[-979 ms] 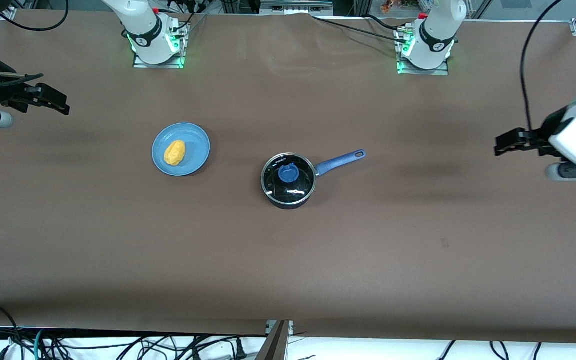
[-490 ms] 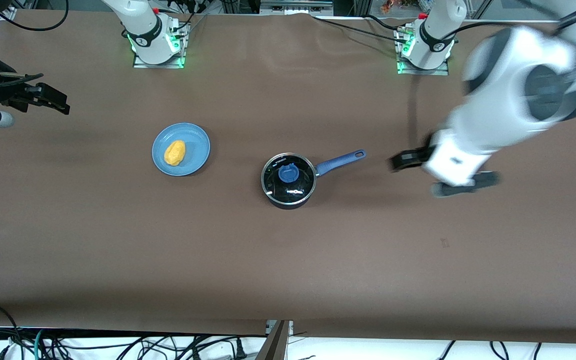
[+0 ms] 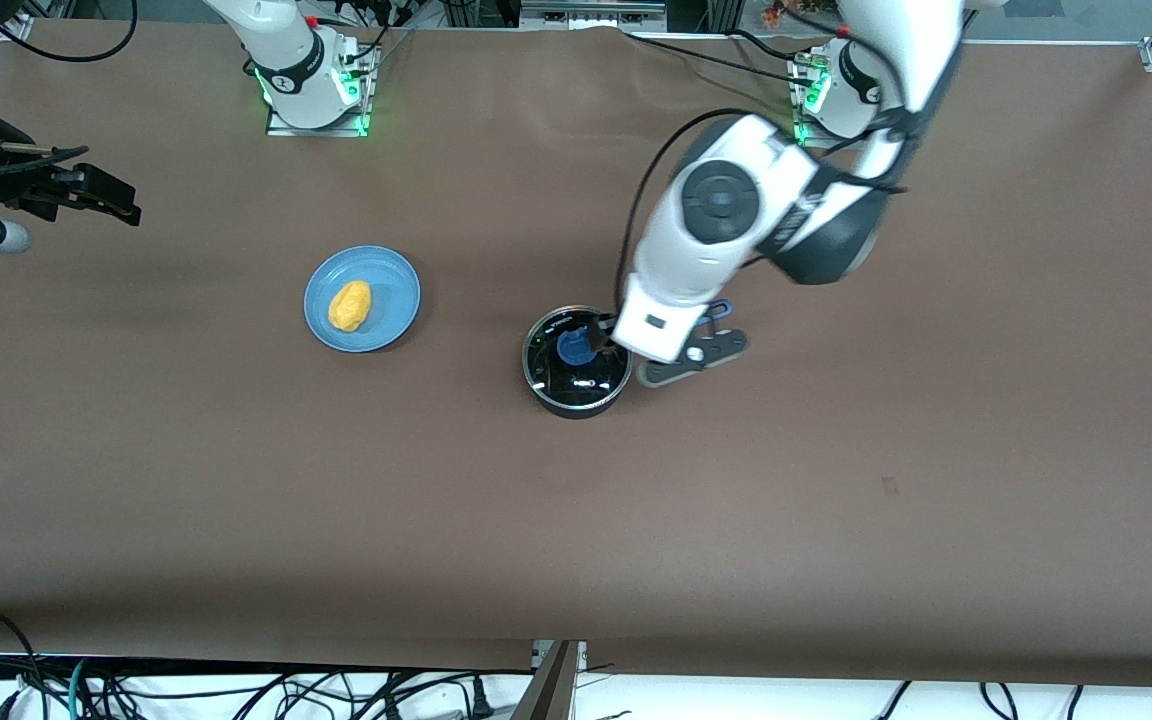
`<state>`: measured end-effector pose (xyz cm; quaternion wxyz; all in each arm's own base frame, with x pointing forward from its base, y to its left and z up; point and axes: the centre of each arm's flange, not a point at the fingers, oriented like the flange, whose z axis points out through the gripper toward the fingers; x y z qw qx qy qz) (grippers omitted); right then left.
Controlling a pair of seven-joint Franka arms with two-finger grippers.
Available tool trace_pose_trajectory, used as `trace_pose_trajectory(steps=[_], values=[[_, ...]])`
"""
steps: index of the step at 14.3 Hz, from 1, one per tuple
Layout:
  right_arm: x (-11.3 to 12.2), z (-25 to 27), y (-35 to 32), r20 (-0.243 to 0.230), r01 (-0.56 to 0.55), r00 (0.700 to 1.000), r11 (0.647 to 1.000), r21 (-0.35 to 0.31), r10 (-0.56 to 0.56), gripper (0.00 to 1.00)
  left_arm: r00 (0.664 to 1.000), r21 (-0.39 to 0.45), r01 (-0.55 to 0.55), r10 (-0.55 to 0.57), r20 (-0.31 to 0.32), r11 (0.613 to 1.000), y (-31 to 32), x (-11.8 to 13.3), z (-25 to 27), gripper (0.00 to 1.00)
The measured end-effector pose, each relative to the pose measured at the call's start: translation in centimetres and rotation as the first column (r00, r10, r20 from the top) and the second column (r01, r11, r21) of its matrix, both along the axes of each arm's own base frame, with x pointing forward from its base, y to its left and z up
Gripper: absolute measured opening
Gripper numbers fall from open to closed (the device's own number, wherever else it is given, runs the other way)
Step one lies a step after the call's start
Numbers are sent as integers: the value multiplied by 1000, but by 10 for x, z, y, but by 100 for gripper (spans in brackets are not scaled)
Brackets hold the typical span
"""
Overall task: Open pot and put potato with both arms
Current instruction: 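Lower the left gripper onto the blue lid knob and grasp it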
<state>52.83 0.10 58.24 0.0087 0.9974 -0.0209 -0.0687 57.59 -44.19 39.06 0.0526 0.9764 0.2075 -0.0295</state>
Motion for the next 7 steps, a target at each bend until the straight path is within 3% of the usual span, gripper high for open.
trace_pose_trajectory(steps=[7], values=[[0,0,0,-3,0,1000,1000,0,0,100,999,62,13,-15,37,998,-70,-30,-86,100]])
